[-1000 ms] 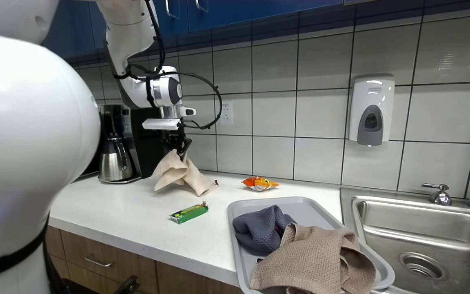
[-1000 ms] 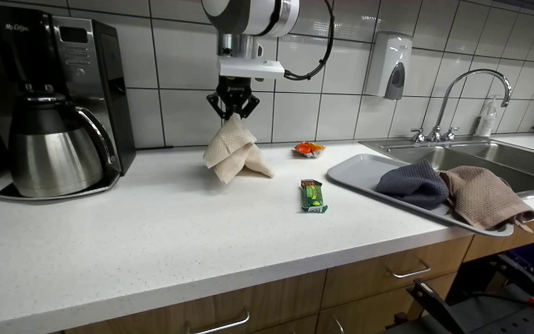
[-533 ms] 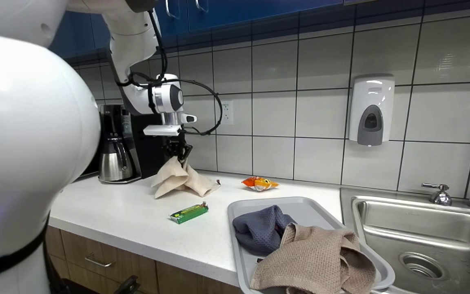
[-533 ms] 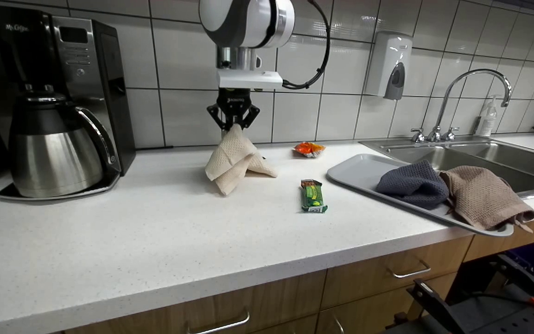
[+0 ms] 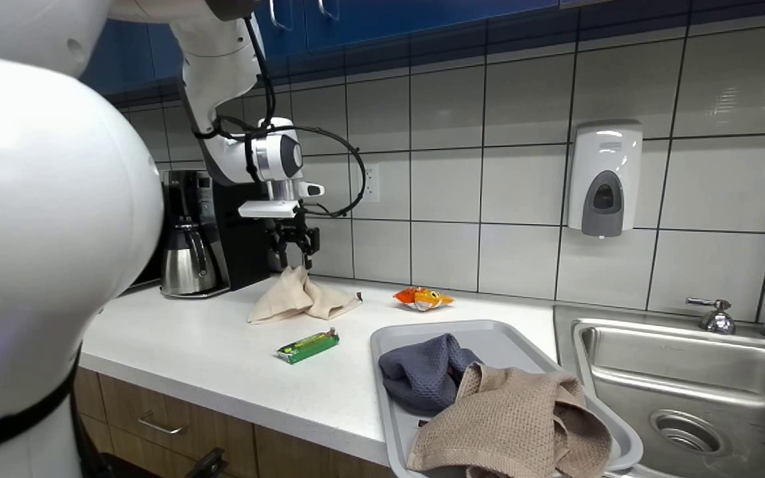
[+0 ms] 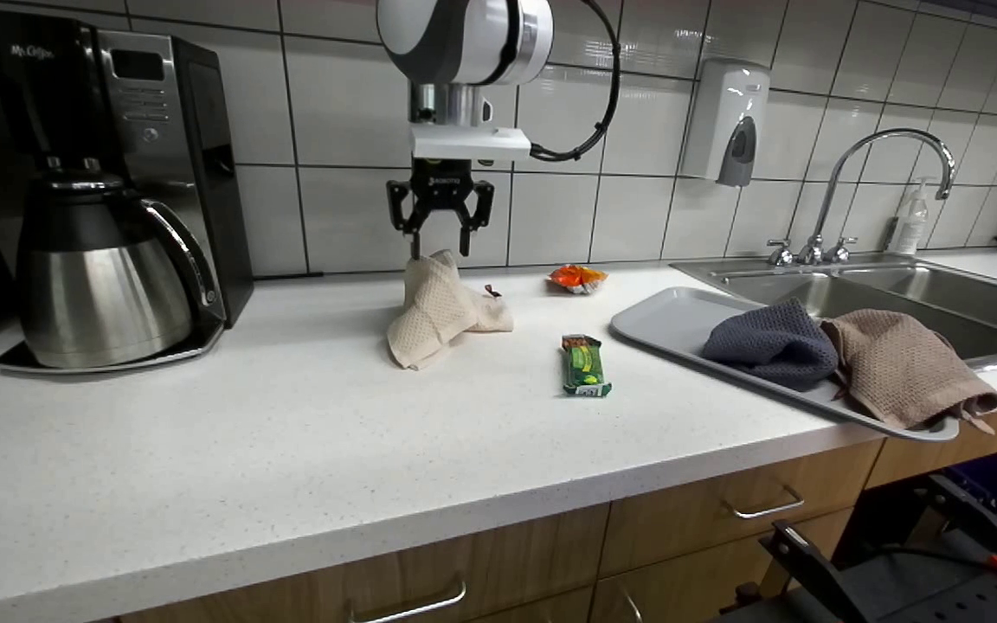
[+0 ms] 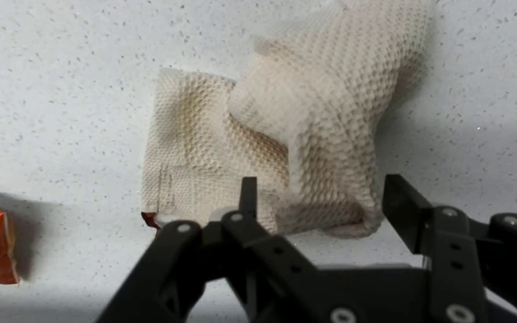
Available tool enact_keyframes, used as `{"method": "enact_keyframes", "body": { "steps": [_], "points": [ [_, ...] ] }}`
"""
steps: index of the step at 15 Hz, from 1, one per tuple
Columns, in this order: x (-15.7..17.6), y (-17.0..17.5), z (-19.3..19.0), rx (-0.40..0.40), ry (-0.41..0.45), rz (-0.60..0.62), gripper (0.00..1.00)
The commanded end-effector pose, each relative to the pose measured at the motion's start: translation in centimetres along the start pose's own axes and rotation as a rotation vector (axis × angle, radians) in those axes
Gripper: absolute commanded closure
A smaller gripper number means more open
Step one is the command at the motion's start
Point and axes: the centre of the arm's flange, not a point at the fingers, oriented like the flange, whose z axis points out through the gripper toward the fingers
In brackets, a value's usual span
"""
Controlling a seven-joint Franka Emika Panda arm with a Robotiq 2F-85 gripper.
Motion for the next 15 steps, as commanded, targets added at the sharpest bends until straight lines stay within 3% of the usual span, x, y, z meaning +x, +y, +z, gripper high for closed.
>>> {"method": "enact_keyframes", "body": {
  "steps": [1,15],
  "points": [
    [0.0,1.7,-1.2,-0.021,0.001,0.037,0.00],
    [-2.3,13.0,-2.6,-0.044,0.009,0.164,0.00]
  ]
}}
